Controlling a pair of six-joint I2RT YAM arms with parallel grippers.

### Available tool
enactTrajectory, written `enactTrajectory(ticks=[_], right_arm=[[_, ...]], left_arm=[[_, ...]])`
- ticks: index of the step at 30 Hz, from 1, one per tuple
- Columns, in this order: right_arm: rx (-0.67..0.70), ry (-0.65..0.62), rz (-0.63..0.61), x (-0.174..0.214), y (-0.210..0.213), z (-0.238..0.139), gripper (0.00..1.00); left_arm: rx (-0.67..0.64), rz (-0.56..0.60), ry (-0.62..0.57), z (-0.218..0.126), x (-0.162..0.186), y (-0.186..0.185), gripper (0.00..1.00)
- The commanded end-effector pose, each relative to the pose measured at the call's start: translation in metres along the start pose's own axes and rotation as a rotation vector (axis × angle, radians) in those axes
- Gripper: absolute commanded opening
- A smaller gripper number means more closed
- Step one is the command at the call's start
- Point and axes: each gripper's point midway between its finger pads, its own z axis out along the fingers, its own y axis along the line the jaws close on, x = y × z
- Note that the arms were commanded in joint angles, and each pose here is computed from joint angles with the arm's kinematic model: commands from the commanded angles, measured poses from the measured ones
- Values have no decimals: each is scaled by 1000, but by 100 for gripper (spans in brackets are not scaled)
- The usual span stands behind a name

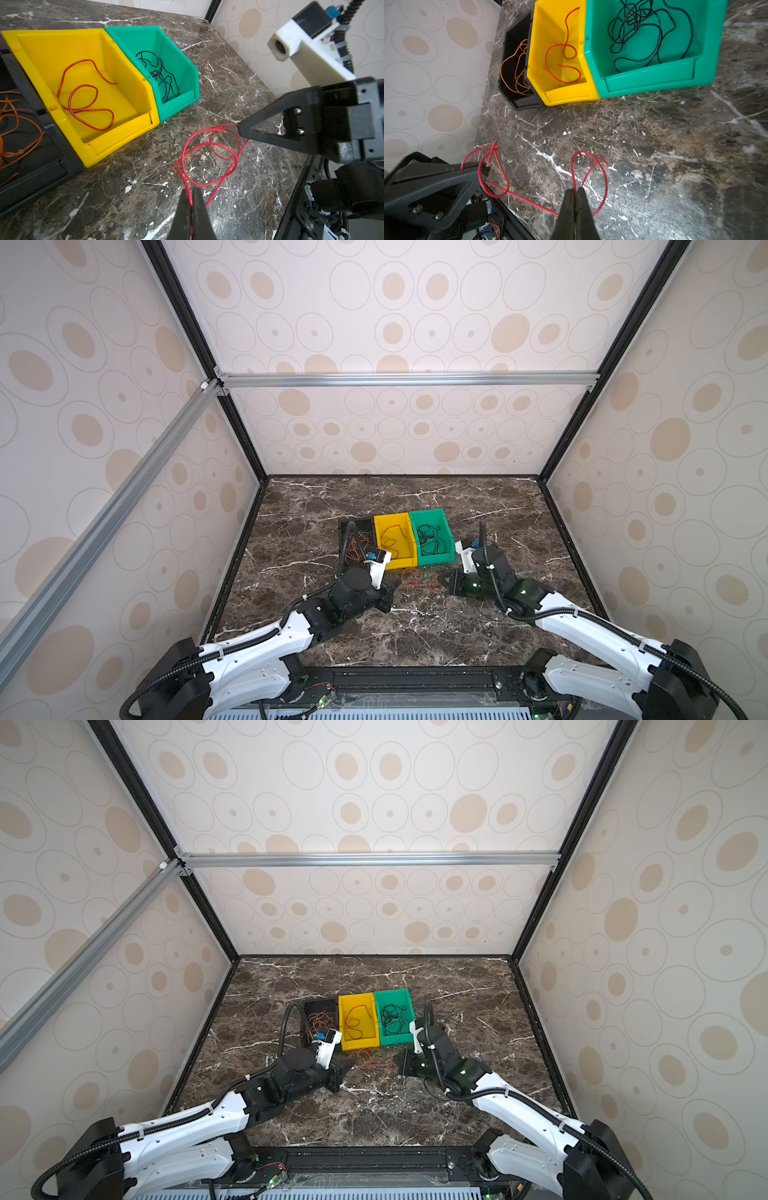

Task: Untangle the cables
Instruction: 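Grasp the red wire with the left gripper while the right gripper grasps another loop, then lift the red wire with both grippers toward the yellow bin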

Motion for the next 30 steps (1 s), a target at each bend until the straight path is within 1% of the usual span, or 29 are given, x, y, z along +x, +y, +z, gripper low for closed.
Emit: enactTrajectory(ticks=[1,2,5,7,10,12,14,19,22,25,28,30], right_arm=[[96,119,30,25,-31,12,2],[76,138,33,30,-28,17,4],[62,173,30,40,-27,23,15],[68,181,19,42,-28,20,26],[66,142,-19,34,-23,8,33],[33,111,-45,26,-13,0,38],[-35,89,-65,18,3,-5,42],[-212,68,-59,7,43,-1,45],[-296,80,-59,6,65,7,47],[-331,99,-84,10,84,15,48],[-337,120,-100,15,93,27,48],[-316,135,-111,19,94,35,47]], left_arm=[[-79,18,-25,-2,-9,14,0],[-73,19,-31,-2,-11,12,0],[-70,22,-37,0,-13,11,0],[-67,26,-40,-1,-14,10,0],[-53,36,-38,0,-14,8,0],[-46,43,-35,0,-15,6,0],[-37,47,-35,1,-16,4,0],[-22,40,-42,2,-18,1,0],[-19,34,-41,4,-18,0,0],[-25,33,-40,5,-17,1,0],[-23,30,-44,5,-18,1,0],[-19,28,-44,6,-18,0,0]])
